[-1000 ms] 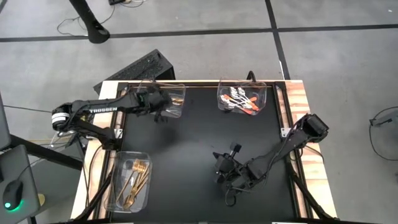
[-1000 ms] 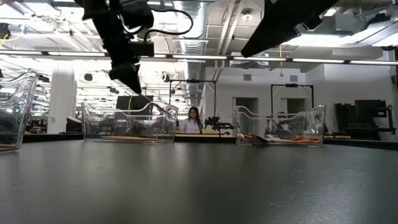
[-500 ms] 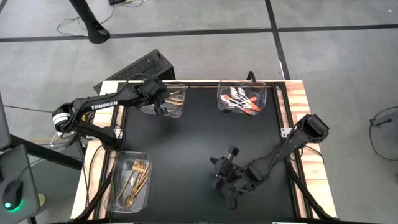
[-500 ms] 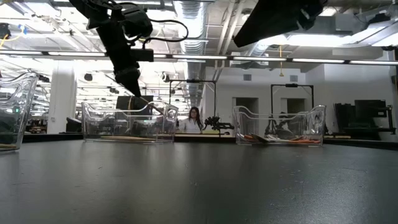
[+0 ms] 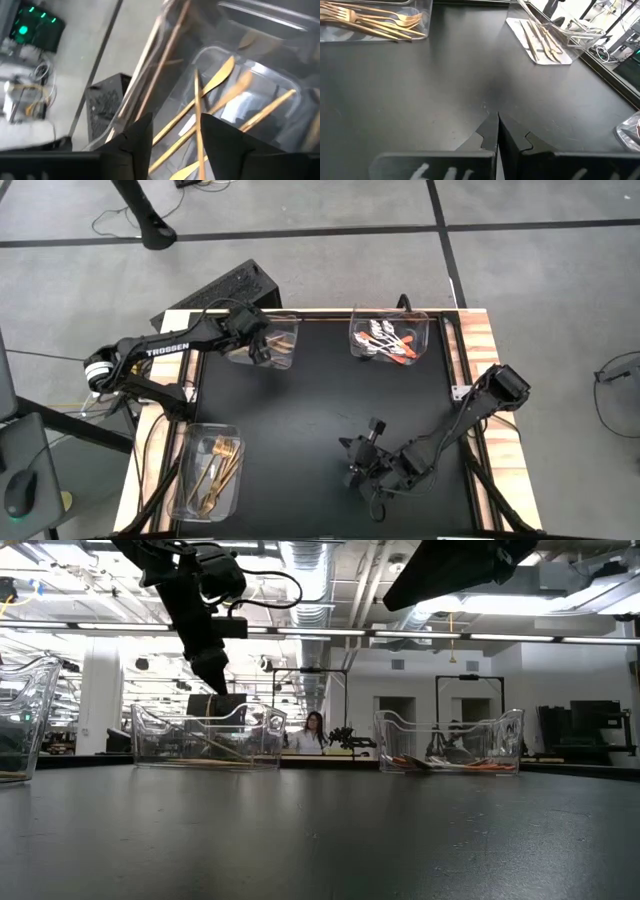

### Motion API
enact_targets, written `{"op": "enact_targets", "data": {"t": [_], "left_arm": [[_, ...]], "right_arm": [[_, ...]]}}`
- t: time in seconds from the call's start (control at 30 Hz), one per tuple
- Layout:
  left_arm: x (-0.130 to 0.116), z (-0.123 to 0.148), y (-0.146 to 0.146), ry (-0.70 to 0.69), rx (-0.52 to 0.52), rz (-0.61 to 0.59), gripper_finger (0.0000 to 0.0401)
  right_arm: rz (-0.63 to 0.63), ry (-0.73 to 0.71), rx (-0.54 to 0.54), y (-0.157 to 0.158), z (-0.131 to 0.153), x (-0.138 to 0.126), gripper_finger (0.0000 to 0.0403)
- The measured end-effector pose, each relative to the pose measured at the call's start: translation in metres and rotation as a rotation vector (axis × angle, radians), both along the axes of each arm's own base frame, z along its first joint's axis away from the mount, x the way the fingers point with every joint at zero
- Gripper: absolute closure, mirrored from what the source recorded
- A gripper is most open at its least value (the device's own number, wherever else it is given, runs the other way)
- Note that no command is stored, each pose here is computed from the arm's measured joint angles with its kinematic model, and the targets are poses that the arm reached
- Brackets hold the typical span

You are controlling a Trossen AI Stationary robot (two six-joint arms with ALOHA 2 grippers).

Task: Sort silverware by color (type)
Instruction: Put the gold table knife into the top left transparent bin, then return to Home Position

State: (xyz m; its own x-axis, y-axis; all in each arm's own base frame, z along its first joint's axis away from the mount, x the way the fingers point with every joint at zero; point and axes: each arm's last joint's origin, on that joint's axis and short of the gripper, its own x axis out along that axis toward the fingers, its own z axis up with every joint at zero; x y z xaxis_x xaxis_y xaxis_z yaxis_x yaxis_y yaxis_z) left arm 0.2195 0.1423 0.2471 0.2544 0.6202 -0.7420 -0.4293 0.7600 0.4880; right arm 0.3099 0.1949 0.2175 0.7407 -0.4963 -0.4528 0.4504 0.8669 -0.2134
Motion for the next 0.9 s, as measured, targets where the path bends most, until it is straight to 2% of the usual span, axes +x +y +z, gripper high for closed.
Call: {"op": "enact_targets", "data": {"t": [0.13,0.37,0.6,0.9], "left_arm": [[0.001,0.002,-0.004,-0.057,-0.010,0.061,0.0242],[0.014,0.017,-0.031,-0.215,-0.010,-0.026,0.0251],[0.014,0.033,-0.055,-0.249,0.133,-0.003,0.0252],[0.012,0.056,-0.103,-0.499,0.055,-0.083,0.0252]], "right_arm": [[0.000,0.001,-0.001,0.000,0.000,0.000,0.0372],[-0.001,0.007,-0.005,-0.001,0.000,0.000,0.0372],[0.004,0.011,0.001,-0.001,-0.001,0.000,0.0372],[0.013,0.025,0.011,-0.003,-0.013,-0.004,0.0372]]}}
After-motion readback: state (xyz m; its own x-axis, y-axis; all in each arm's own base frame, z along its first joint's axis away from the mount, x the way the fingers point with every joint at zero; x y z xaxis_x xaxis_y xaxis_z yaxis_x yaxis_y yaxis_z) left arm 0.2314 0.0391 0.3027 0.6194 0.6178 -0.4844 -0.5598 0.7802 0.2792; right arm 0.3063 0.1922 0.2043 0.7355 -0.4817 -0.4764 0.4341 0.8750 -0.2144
